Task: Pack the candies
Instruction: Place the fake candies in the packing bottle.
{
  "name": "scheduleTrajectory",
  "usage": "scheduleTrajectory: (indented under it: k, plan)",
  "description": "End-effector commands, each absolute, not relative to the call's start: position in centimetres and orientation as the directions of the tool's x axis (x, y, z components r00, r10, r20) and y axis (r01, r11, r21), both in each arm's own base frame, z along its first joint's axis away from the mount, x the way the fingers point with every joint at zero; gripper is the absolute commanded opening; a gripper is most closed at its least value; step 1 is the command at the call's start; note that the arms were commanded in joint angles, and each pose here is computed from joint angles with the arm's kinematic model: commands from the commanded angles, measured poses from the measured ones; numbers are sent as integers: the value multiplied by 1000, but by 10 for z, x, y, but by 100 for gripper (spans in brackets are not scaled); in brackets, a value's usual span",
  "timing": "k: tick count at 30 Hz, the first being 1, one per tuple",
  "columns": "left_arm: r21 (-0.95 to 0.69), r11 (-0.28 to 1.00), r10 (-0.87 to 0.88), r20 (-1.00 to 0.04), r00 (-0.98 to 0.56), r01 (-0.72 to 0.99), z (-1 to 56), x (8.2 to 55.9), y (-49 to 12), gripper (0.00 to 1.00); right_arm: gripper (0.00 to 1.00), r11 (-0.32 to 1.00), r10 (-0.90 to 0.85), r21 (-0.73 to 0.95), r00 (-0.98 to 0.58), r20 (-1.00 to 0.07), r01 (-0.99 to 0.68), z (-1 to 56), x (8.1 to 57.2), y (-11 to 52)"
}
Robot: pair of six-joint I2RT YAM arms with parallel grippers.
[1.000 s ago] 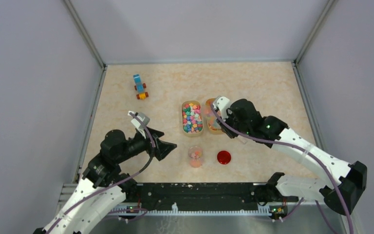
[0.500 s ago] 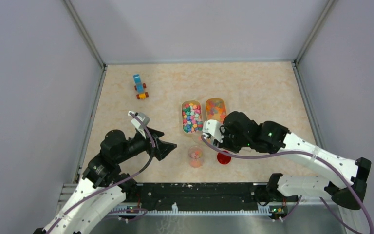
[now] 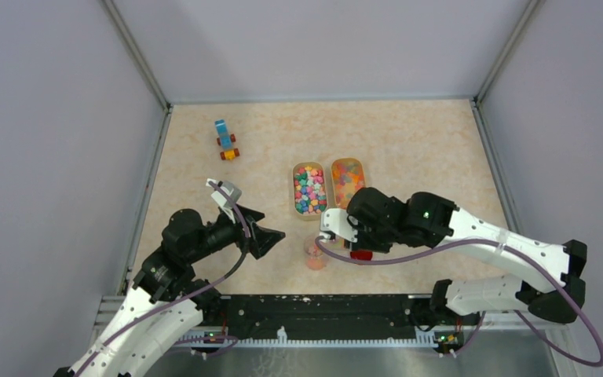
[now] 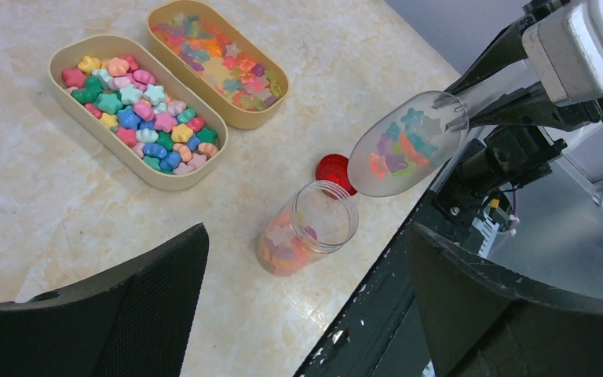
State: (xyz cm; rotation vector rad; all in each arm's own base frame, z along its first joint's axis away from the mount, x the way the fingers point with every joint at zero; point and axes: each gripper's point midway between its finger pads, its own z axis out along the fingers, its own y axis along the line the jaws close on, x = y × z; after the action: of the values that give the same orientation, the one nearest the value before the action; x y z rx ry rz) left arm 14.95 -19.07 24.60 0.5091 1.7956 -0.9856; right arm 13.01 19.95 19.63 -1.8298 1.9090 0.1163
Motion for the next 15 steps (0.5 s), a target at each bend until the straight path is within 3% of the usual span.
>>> scheduleTrajectory:
  k: [1, 15]
  plan:
    - [-381, 564, -104, -913, -394, 733, 255, 149, -193, 99, 0, 85, -927, -331, 47, -371, -940, 217, 132, 203]
    - [-378, 558, -110, -916, -386, 739, 258, 146, -192, 99, 0, -1, -993, -449, 52, -101, -893, 216, 137, 206]
